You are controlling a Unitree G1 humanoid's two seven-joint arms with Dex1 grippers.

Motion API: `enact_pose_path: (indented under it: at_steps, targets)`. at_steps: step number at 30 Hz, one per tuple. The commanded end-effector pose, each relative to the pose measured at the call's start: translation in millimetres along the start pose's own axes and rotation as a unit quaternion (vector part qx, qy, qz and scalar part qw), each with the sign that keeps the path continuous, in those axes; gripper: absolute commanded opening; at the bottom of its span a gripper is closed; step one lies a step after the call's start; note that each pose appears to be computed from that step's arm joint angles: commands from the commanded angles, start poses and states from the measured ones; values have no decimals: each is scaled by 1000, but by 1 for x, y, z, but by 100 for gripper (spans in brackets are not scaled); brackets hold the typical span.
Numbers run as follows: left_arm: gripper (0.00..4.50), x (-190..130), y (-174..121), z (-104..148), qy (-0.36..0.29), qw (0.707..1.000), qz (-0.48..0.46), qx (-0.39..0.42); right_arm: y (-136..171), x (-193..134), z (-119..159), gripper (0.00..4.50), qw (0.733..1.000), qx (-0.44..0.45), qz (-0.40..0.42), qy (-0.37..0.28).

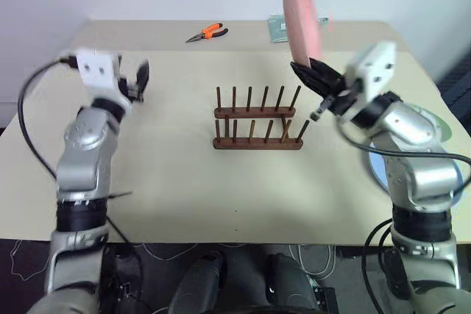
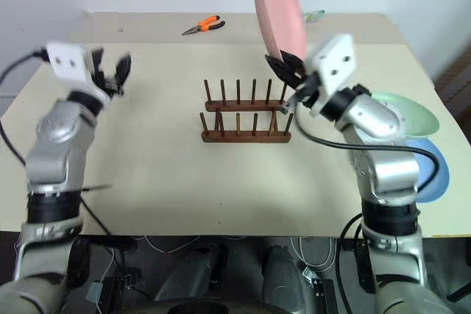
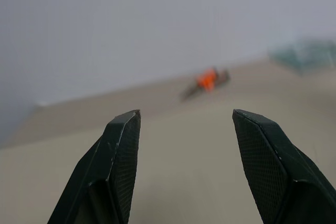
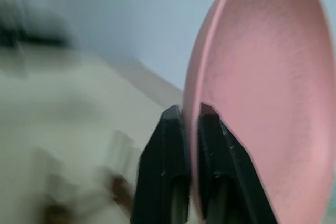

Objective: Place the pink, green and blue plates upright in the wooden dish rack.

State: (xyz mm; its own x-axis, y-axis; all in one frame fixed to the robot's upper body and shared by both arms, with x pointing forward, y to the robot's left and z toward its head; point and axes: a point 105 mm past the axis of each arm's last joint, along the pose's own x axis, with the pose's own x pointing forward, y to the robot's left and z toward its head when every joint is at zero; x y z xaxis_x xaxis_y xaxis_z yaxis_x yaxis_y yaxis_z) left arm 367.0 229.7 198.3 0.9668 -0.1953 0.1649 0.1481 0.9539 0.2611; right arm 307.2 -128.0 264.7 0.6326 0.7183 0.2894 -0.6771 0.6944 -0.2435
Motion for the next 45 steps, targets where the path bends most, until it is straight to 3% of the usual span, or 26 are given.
enact_pose_path:
  at_steps: [1, 8, 18, 21, 25, 31, 34, 37, 41, 45]
  targets:
    - [284, -19, -29, -6, -2, 993, -120, 7, 5, -11, 11, 0, 996, 85, 6, -24]
    - [284, -66, -77, -29, 77, 948, -309, -29, 1, -20, -2, 0, 988, 156, -10, -6]
    - [284, -75, -126, -22, 70, 915, -395, -38, -8, -28, -20, 0, 976, 214, -41, 8]
    - [287, -75, -143, -21, 62, 907, -413, -45, -14, -29, -22, 105, 977, 204, -57, 11]
    - [287, -74, -151, -21, 58, 903, -423, -48, -19, -30, -18, 299, 984, 162, -68, 15]
    - [287, -73, -155, -20, 55, 899, -432, -52, -41, -62, -6, 299, 993, 57, -76, 68]
    - [287, -73, -155, -21, 55, 897, -435, -52, -59, -92, -14, 299, 985, 1, -98, 142]
    - [287, -73, -157, -22, 57, 894, -442, -48, -79, -115, -32, 299, 962, -74, -125, 232]
    - [287, -71, -167, -19, 49, 885, -460, -46, -112, -151, -65, 299, 878, -235, -139, 394]
    - [287, -70, -178, -15, 38, 880, -472, -49, -128, -159, -86, 299, 817, -335, -112, 456]
